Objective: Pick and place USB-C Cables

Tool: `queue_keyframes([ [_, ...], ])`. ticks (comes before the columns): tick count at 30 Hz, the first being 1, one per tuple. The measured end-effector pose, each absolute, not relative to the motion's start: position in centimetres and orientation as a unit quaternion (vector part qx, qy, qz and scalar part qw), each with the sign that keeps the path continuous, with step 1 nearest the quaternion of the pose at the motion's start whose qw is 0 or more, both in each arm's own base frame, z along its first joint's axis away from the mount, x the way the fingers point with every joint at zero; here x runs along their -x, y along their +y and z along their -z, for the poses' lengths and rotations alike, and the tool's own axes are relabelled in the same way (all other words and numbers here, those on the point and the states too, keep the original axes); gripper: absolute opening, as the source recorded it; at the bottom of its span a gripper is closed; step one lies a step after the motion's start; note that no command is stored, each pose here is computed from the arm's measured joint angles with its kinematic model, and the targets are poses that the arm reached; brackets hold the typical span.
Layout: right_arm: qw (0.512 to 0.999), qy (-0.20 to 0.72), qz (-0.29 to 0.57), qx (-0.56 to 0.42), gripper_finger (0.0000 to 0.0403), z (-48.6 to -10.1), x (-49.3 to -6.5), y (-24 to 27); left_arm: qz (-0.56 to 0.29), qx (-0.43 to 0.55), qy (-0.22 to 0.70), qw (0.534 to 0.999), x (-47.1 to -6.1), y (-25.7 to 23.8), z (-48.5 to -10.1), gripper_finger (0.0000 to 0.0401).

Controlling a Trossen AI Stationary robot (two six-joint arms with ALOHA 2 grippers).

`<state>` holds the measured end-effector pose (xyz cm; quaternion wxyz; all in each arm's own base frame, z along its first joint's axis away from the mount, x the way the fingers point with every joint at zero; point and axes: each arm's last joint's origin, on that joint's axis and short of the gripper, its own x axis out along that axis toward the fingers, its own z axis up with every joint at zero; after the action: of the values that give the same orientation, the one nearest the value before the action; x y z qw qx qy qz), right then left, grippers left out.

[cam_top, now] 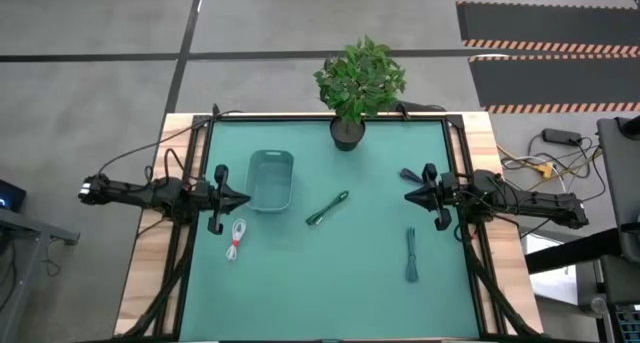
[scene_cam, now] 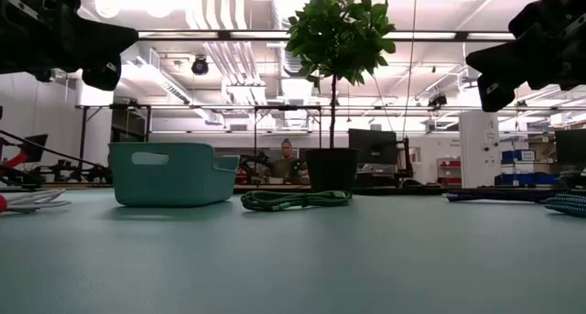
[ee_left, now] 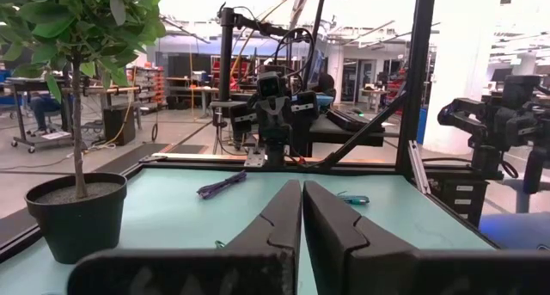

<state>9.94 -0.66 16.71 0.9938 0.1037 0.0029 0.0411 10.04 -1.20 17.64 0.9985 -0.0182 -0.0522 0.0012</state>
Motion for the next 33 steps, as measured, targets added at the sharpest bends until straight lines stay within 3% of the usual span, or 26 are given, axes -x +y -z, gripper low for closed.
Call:
queue_keyframes([
  [28,0.994,0.003,-0.041,-0.1,0.0009,-16.69,-9.94,-0.67,-0.002,0.018,-0.052,0.998,-10.04,-1.2,-17.64,0.0001],
  [33,0.995,0.012,0.008,0.097,0.0009,-16.5,-10.03,-0.97,-0.001,0.018,-0.052,0.998,-10.04,-1.2,-17.64,0.0001],
])
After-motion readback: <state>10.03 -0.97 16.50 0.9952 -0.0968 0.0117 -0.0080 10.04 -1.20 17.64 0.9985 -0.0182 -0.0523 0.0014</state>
